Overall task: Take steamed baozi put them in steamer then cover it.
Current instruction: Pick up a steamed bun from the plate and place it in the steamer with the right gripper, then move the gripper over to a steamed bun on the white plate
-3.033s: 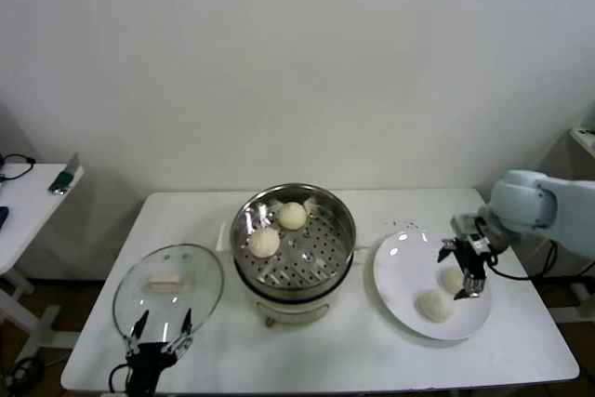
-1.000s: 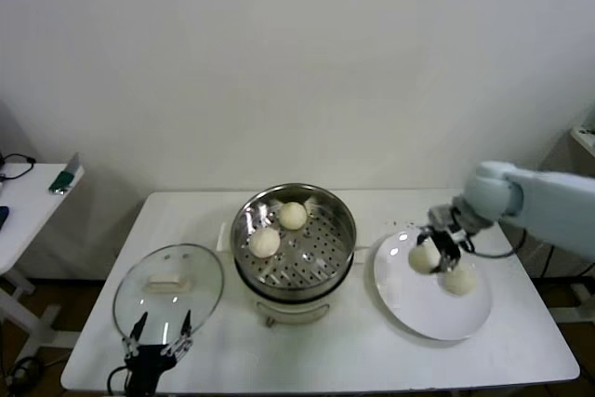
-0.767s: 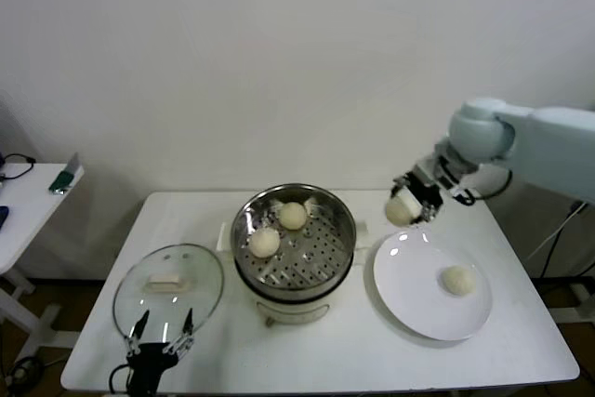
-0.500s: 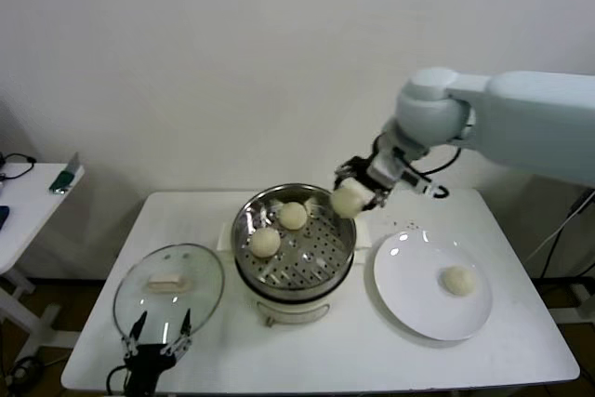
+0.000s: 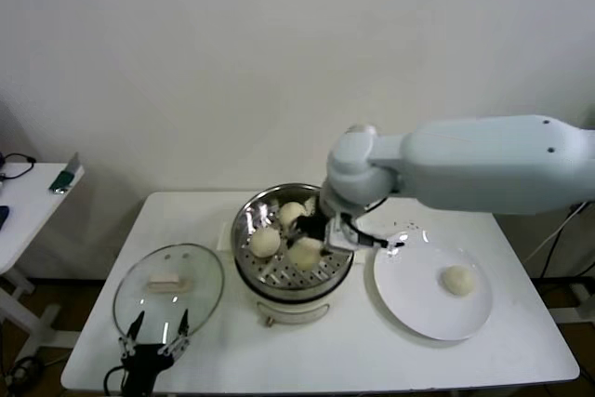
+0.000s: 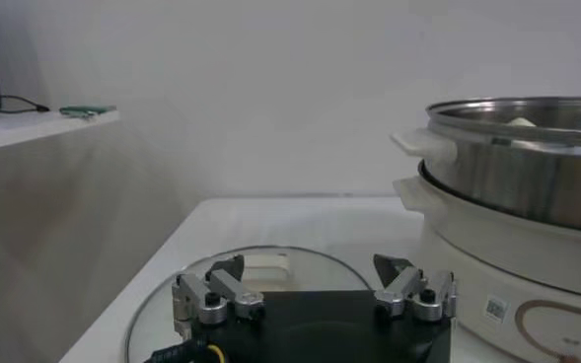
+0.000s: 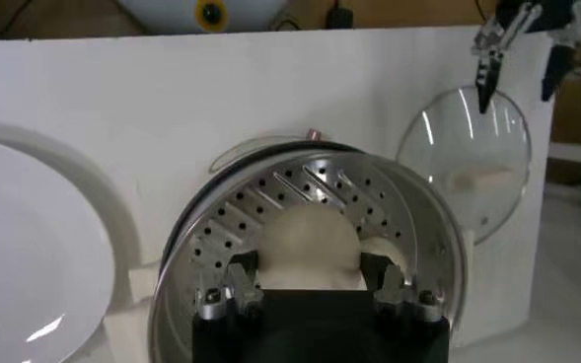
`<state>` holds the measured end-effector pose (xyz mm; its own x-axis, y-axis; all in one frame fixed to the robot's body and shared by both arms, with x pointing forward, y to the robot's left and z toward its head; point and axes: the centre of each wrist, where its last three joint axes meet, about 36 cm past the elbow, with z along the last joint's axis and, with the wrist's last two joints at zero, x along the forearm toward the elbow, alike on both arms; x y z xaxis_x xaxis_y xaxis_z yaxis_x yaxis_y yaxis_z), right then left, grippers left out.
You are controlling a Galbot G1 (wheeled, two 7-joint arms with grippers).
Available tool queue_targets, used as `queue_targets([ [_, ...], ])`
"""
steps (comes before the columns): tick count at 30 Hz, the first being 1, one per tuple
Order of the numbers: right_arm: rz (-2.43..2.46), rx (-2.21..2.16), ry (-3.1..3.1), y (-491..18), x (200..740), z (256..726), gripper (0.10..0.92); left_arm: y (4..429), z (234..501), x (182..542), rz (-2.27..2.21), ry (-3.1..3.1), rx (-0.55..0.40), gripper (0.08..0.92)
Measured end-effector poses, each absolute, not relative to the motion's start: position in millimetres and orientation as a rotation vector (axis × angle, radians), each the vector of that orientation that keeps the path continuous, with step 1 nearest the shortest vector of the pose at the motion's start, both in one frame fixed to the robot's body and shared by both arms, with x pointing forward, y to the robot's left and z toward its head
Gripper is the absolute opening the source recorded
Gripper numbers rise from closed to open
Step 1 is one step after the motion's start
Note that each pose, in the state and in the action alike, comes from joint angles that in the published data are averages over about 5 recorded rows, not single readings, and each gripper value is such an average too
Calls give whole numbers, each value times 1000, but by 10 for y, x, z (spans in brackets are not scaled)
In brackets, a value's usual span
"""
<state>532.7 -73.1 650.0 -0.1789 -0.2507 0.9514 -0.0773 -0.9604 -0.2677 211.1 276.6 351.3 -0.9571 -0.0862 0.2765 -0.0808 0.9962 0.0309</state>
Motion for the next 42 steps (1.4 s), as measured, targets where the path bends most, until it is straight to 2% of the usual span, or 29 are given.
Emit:
queue_targets([
  [16,-2256,-1960,340,-548,5410,5922,692,2768,3485,2081,-29,-2850,132,823],
  [24,-2247,-1965,348,-549,5468,5904,817,2761,3484,2083,-27,-2852,133,823],
  [34,-2278,-2002,509,-804,5687,6285,823,2758,3479,2088,-27,-2855,131,823],
  [42,-2385,-2123,911,-1538,6057,6890,823,2760,3483,2112,-25,-2862,123,823],
])
